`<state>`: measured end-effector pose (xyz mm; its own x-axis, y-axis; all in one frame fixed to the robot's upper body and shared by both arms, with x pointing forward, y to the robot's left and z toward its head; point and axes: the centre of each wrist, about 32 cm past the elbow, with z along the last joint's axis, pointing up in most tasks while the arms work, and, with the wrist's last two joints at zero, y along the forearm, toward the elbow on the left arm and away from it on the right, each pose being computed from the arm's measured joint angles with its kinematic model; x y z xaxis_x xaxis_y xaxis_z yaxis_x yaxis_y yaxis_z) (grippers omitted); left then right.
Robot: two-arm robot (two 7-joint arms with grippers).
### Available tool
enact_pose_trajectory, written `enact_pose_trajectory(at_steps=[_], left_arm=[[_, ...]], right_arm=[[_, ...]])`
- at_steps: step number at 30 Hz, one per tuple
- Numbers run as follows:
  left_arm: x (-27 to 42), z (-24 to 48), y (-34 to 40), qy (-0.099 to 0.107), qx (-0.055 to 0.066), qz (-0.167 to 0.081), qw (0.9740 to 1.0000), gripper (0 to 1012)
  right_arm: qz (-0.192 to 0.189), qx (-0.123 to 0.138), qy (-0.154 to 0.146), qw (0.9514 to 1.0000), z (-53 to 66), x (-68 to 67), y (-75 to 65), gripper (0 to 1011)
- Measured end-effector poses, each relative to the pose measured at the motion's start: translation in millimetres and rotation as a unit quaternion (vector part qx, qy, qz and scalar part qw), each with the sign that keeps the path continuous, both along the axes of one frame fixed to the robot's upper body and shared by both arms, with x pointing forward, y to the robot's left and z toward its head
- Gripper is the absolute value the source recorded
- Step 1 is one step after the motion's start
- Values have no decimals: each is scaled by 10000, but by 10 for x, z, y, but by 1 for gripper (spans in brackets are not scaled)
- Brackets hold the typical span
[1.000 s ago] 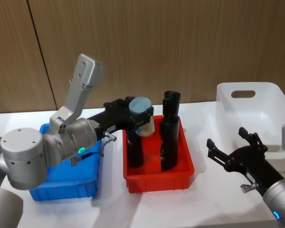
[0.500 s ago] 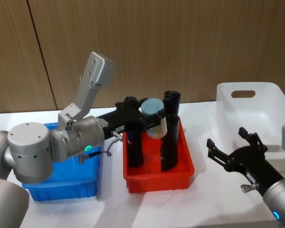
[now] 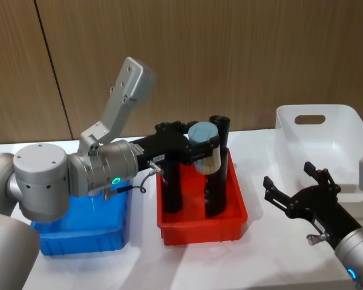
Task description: Pick the cotton swabs from the blue box and place them into the white box.
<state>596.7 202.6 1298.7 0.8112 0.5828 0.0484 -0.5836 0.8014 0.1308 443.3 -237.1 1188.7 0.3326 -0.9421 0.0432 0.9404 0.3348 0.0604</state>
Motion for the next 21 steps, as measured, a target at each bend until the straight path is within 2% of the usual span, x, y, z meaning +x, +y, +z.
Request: enact_pose_trajectory(at_steps=[10, 21], left_arm=[[32, 134, -49, -51, 47, -208, 9998, 669], [39, 216, -79, -98, 42, -339, 9994, 669]], right_arm=[[0, 0, -1, 10000, 0, 0, 0, 1002], [0, 0, 0, 10000, 0, 0, 0, 1002]])
